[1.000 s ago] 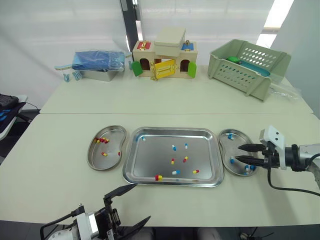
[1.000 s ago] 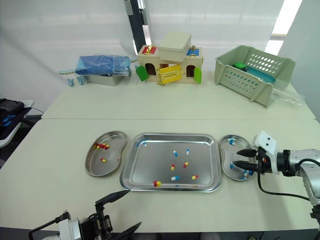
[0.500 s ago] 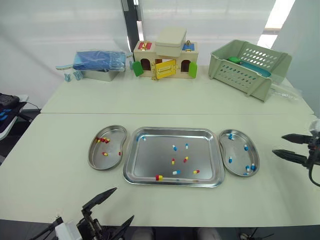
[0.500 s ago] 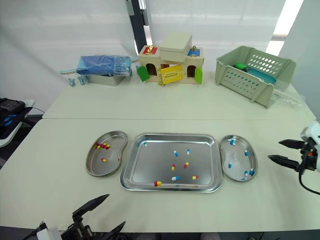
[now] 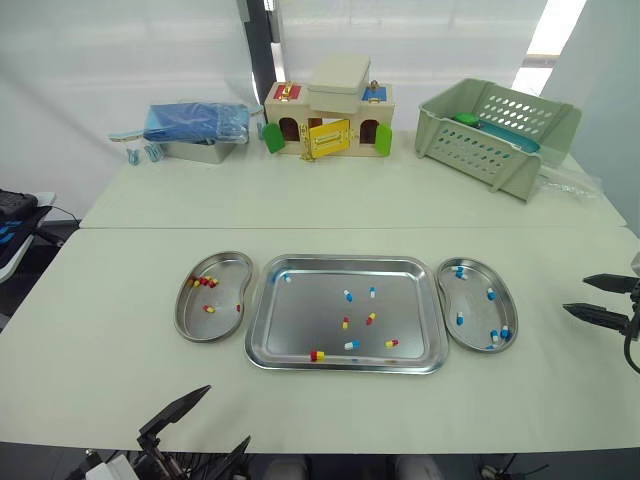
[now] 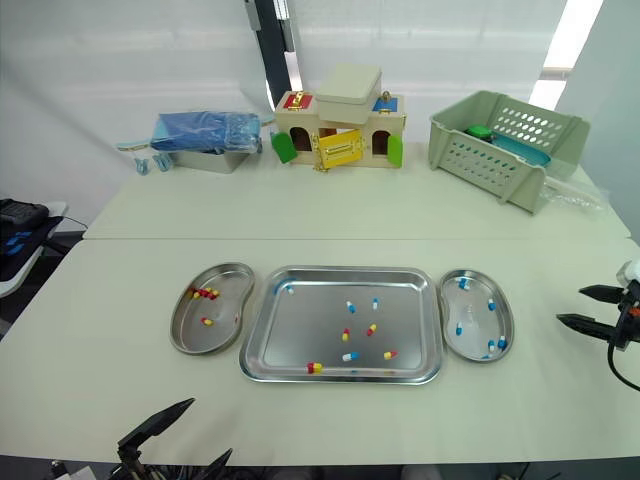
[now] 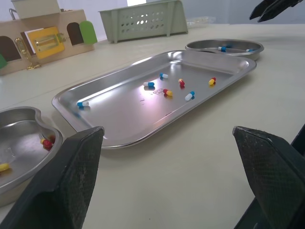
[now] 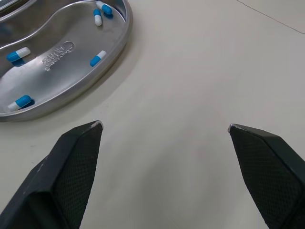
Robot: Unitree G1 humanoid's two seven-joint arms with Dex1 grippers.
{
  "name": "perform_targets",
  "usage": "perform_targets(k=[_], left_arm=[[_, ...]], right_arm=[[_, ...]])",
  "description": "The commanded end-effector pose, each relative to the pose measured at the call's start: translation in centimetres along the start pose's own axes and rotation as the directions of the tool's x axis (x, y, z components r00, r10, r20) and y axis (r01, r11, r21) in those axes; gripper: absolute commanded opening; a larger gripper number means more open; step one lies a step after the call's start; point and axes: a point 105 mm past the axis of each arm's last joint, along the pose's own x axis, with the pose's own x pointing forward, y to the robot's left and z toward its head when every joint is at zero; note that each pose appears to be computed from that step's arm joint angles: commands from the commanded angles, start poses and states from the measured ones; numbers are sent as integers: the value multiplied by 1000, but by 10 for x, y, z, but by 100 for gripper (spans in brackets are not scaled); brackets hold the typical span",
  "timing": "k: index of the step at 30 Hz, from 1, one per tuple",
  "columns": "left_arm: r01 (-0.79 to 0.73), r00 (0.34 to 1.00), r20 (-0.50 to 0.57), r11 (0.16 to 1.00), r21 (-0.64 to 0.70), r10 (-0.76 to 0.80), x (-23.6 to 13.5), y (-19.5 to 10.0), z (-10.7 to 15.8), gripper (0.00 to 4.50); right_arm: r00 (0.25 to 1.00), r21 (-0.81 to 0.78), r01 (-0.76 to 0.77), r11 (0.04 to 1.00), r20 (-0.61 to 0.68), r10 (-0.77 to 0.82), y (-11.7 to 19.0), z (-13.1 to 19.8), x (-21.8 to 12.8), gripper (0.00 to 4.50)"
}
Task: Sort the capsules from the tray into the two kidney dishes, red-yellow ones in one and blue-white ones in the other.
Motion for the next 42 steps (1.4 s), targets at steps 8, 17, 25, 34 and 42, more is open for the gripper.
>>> perform_targets(k=[8, 17, 25, 34, 42], left_arm=[[-212, 976, 46, 977, -10, 212, 11, 8, 9, 450], [-442, 897, 23, 897, -3, 442, 1, 14, 11, 450], [-454, 891, 12, 891, 14, 453, 1, 9, 10, 450], [-434, 901, 7, 901, 9, 434, 2, 7, 9, 450], [-426, 905, 1, 905, 14, 426, 2, 7, 6, 450]], right_arm=[[883, -334, -392, 857, 124, 452, 114, 134, 86, 446], [830, -318, -462, 828, 173, 530, 202, 190, 173, 446], [868, -309, -389, 868, 193, 458, 243, 218, 229, 446], [848, -310, -413, 856, 213, 486, 284, 234, 260, 446], [856, -290, -424, 858, 183, 484, 296, 229, 287, 446]])
